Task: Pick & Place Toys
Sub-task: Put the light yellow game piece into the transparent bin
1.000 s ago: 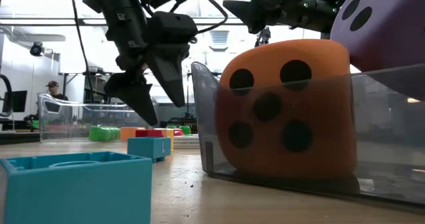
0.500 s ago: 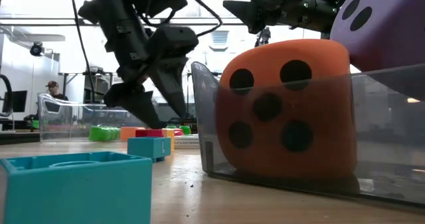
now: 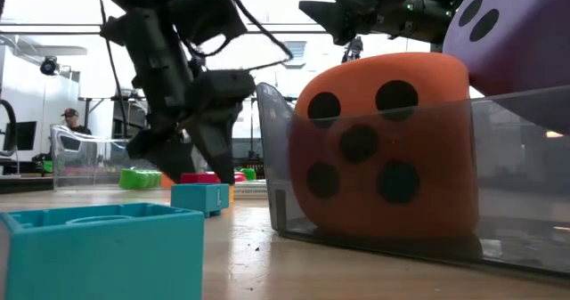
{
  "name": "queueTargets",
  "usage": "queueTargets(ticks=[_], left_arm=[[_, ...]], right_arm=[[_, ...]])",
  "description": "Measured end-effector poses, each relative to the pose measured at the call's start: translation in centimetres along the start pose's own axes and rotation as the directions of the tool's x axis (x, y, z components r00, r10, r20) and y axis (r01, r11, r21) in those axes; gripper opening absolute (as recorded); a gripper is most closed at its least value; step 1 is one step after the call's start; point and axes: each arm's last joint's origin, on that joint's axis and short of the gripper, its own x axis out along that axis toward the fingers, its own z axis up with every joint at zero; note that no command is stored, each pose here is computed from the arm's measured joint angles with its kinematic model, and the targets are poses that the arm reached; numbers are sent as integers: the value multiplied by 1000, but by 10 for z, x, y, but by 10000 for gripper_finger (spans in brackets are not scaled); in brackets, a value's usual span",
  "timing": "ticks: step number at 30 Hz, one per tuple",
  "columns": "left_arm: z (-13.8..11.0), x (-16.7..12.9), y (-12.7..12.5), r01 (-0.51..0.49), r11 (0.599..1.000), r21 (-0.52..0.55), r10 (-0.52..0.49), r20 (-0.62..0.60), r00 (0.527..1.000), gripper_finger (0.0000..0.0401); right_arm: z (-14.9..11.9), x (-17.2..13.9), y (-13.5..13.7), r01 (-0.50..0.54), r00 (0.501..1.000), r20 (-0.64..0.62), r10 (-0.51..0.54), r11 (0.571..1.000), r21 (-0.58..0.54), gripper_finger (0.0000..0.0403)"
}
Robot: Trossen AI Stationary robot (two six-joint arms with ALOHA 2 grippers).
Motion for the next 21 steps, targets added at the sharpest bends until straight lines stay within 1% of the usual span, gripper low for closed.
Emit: queueTargets(ticks=[4, 9, 12, 16, 21], left_arm=[[-2, 9, 1, -20, 1000, 7, 20, -23, 1000, 301], [-2, 7, 1, -18, 999, 31, 18, -29, 999, 301], [-2, 5, 1, -16, 999, 32, 17, -22, 1000, 294], [-2, 5, 2, -23, 999, 32, 23, -22, 999, 258], [-2, 5, 4, -40, 999, 33, 41, -20, 999, 182]], right_arm=[[0, 0, 0, 1, 1000, -3, -1, 1000, 1, 339], [0, 0, 0, 3, 1000, -4, -3, 1000, 1, 339], [0, 0, 0, 3, 1000, -4, -3, 1000, 1, 339], [0, 0, 0, 3, 1000, -4, -3, 1000, 1, 339], [0, 0, 0, 3, 1000, -4, -3, 1000, 1, 339]])
